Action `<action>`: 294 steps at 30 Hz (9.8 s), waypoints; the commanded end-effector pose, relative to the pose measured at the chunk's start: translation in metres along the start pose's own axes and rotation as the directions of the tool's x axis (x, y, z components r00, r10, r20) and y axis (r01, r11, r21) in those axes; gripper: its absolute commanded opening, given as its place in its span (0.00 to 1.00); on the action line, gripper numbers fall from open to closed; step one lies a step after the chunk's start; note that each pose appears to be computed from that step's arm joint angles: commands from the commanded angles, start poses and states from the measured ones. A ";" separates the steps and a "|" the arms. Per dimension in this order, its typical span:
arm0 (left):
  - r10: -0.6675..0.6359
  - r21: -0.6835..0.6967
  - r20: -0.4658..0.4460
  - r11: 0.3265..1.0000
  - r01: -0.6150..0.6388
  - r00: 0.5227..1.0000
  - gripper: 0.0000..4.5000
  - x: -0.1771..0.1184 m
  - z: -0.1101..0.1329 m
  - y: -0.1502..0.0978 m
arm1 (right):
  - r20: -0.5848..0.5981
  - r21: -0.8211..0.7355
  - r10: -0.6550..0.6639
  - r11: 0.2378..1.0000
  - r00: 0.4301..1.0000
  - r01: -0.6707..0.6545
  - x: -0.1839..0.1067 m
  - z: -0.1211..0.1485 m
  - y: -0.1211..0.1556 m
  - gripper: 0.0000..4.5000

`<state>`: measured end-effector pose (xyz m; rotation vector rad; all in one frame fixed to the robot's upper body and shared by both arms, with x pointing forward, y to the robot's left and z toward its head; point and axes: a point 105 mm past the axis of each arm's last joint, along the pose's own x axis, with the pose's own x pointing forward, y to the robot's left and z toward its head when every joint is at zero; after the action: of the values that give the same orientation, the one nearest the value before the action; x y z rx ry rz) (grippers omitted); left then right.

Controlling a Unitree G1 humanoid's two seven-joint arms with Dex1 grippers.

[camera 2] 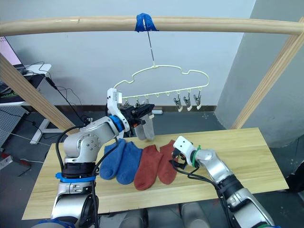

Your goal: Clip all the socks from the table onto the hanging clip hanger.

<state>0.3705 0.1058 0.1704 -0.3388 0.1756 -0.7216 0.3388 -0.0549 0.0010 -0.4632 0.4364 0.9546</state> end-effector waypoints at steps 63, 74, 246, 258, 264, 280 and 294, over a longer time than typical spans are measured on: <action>-0.180 -0.374 0.034 0.910 0.179 0.983 0.06 -0.020 0.017 -0.028 | 0.452 0.055 0.059 0.994 0.890 -0.094 -0.066 0.147 0.017 0.01; -0.161 -0.368 0.042 0.915 0.165 0.986 0.06 -0.021 0.020 -0.023 | 0.451 0.043 0.094 0.991 0.888 -0.127 -0.070 0.147 0.023 0.01; -0.180 0.337 0.139 0.933 0.124 0.974 1.00 -0.118 -0.016 -0.065 | 0.530 0.525 -0.615 0.778 0.584 0.345 -0.099 0.160 -0.081 0.86; -0.181 0.334 0.130 0.934 0.129 0.975 1.00 -0.117 -0.020 -0.067 | 0.538 0.533 -0.621 0.775 0.570 0.340 -0.102 0.162 -0.085 0.03; -0.182 0.332 0.125 0.934 0.132 0.975 1.00 -0.117 -0.021 -0.068 | 0.543 0.528 -0.616 0.779 0.571 0.337 -0.103 0.163 -0.085 0.03; -0.066 0.611 -0.473 0.694 0.381 0.879 1.00 -0.047 -0.148 0.012 | 0.485 0.442 -0.326 0.892 0.811 0.094 -0.119 0.151 -0.072 0.03; -0.047 0.587 -0.593 0.658 0.471 0.804 1.00 -0.013 -0.180 0.049 | 0.470 0.486 -0.384 0.864 0.795 0.130 -0.128 0.148 -0.070 0.03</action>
<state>0.3435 0.1037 -0.0107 0.6461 0.3486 -1.1220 0.3596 -0.0909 0.1923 0.1705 0.0819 0.6427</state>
